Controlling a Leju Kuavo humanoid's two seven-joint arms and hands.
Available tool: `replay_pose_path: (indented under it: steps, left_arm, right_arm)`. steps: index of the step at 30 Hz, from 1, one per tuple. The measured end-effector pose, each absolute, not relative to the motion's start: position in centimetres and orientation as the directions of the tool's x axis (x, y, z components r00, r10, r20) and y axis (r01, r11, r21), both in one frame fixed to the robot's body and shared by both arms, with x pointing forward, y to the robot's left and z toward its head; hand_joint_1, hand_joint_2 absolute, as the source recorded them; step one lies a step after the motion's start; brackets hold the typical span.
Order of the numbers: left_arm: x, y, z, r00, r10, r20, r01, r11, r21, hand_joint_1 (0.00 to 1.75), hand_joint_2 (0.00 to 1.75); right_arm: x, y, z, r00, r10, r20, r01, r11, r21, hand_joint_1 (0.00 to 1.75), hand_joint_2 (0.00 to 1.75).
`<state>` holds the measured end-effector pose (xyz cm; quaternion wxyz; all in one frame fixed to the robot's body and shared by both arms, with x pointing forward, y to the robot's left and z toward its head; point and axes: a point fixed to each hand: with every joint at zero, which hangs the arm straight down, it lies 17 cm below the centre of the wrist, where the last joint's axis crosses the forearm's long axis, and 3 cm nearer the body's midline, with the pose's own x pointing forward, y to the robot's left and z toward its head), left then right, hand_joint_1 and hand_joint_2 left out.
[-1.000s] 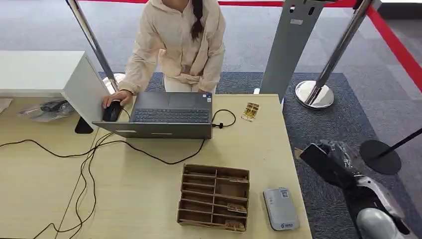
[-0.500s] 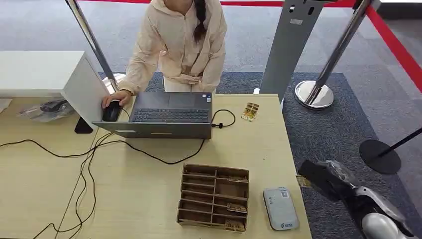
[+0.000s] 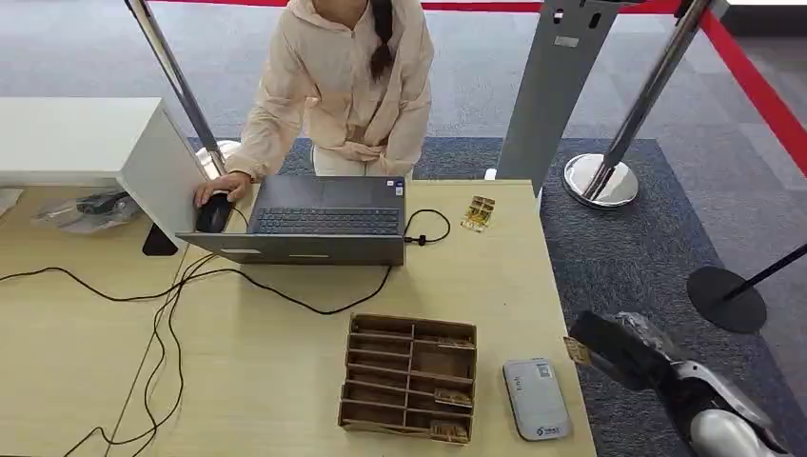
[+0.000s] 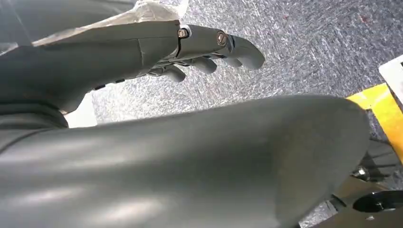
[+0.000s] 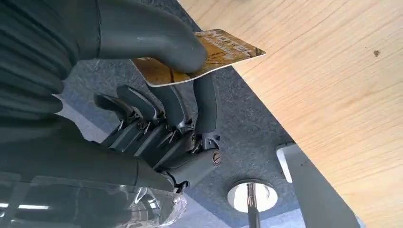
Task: Pass the card to the sensor for recognition and then transmit it.
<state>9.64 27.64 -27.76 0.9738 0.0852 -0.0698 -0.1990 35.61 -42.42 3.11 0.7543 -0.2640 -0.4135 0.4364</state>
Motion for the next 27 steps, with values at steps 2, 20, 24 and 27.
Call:
replay_pose_path:
  steps: [2,20,24,27]
  left_arm:
    - [9.6,27.7,-27.8,0.911,-0.399,0.102,0.376,0.906,0.194,0.00,0.00]
    - [9.9,28.3,-27.7,0.911,-0.396,0.112,0.369,0.906,0.206,0.00,0.00]
    - [9.9,28.3,-27.7,0.911,-0.396,0.113,0.369,0.906,0.207,0.00,0.00]
    - [9.9,28.4,-27.7,0.910,-0.399,0.113,0.371,0.905,0.208,0.00,0.00]
  right_arm:
    - [35.7,-42.2,3.3,0.271,0.870,0.411,-0.435,0.492,-0.754,1.75,1.75]
    - [37.1,-40.7,7.3,0.200,0.802,0.563,-0.378,0.593,-0.711,1.75,1.75]
    - [36.7,-40.5,7.1,0.201,0.801,0.563,-0.395,0.593,-0.702,1.75,1.75]
    - [36.2,-40.4,6.5,0.218,0.800,0.559,-0.419,0.594,-0.687,1.75,1.75]
